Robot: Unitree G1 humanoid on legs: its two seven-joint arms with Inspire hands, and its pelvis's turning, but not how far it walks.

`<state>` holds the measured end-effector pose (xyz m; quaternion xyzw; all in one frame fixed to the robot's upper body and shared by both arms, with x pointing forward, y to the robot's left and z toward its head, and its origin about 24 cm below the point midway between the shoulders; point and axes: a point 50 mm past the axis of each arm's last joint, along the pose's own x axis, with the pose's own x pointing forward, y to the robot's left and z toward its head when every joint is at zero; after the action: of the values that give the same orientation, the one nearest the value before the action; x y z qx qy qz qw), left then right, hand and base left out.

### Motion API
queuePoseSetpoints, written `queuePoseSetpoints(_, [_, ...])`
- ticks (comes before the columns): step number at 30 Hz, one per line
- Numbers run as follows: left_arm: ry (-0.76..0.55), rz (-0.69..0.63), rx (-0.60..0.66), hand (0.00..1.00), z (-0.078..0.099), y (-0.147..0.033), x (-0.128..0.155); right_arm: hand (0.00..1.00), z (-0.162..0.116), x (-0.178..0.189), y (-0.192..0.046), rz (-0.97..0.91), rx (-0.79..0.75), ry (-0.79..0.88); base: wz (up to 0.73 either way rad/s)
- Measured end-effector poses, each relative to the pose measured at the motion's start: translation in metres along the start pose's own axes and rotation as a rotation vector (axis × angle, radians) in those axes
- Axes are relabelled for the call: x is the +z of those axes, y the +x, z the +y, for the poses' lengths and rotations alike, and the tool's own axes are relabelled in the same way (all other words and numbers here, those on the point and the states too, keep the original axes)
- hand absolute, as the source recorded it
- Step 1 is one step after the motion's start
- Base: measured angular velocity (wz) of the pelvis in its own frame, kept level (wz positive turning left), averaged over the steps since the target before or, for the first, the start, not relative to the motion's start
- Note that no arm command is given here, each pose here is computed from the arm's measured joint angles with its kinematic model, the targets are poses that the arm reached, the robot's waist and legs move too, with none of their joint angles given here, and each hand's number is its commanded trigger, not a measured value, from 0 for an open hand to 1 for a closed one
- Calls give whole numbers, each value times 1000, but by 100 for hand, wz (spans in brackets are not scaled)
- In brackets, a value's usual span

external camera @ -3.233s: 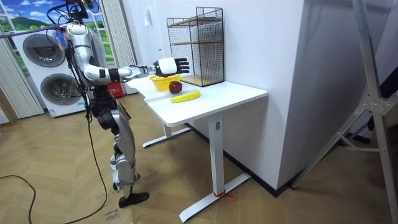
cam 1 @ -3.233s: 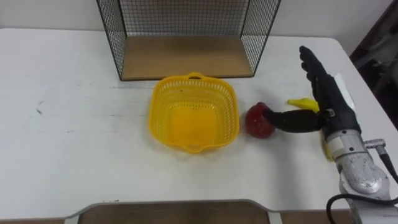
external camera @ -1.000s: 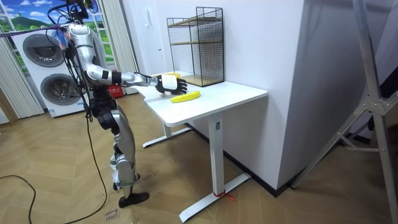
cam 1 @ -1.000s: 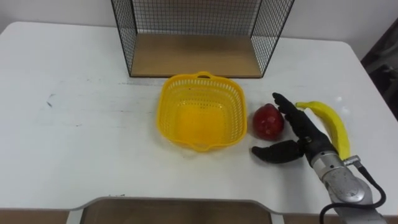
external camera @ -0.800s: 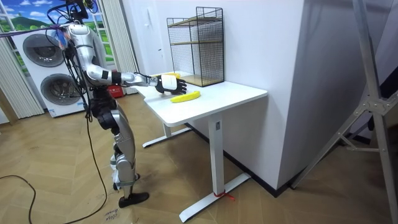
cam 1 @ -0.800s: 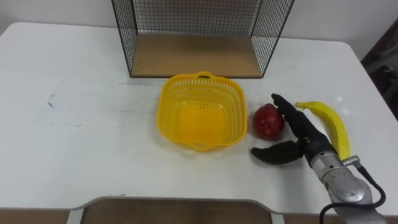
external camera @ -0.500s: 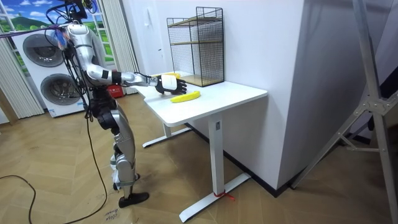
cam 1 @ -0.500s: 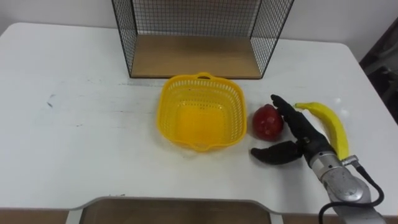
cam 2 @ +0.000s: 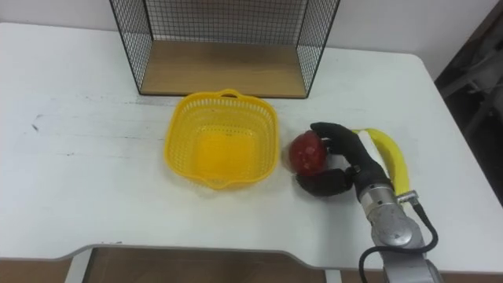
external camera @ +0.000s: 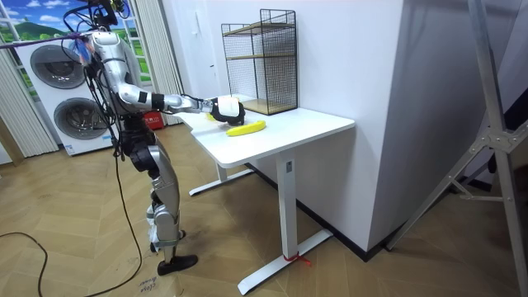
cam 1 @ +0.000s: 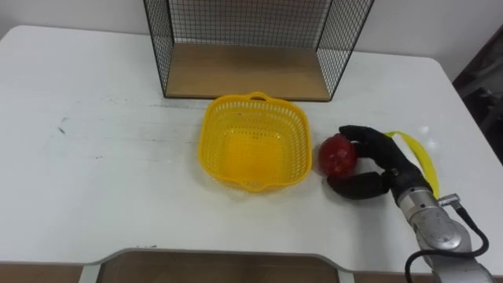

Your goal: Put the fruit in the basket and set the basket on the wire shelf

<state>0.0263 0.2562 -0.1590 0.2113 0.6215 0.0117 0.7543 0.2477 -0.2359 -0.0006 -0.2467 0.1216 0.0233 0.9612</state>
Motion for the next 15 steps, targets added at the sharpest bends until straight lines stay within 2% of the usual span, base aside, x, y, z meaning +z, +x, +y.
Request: queuePoseSetpoints(15, [2,-2,0,0,0,0,1,100,5,-4,5,23,17,43,0])
